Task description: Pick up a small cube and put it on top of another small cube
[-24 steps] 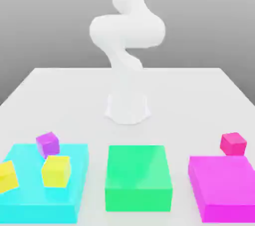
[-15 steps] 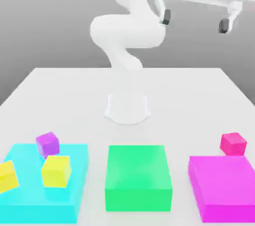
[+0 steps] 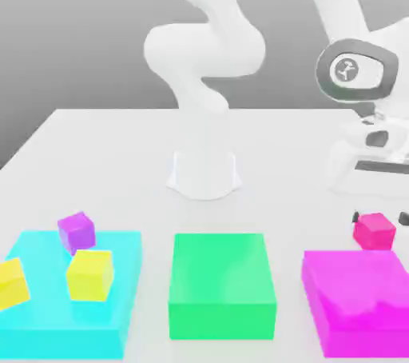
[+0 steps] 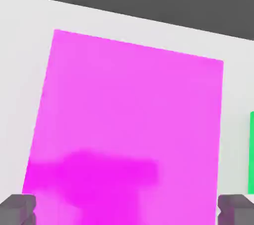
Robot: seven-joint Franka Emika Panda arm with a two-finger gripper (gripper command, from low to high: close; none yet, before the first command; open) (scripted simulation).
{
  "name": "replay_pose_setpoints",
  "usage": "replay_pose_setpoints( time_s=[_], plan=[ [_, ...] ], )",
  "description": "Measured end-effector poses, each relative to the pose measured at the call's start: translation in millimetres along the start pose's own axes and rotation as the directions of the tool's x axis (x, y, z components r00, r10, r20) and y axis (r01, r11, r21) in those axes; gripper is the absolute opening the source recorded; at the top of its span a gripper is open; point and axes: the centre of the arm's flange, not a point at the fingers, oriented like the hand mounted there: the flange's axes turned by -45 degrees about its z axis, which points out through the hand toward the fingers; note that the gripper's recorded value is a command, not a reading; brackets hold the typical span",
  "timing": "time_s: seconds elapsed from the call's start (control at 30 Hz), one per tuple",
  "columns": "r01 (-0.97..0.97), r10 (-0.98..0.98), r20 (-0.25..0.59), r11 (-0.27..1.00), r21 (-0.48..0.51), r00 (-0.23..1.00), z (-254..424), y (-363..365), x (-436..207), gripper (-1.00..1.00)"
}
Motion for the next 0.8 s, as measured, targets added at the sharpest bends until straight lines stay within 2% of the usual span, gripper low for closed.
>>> replay_pose_setpoints(
  time_s=[0.17, 0.5, 0.53, 0.8],
  plan=[
    [0.021, -0.032, 0.097, 0.994, 0.107, 0.995, 17, -43, -66, 0.00],
    [0.022, -0.035, 0.107, 0.992, 0.123, 0.994, 74, -55, -79, 0.00],
    [0.023, -0.037, 0.108, 0.992, 0.120, 0.994, 80, -55, -80, -1.00],
    [0.022, -0.035, 0.106, 0.992, 0.125, 0.994, 74, -56, -79, -1.00]
  ],
)
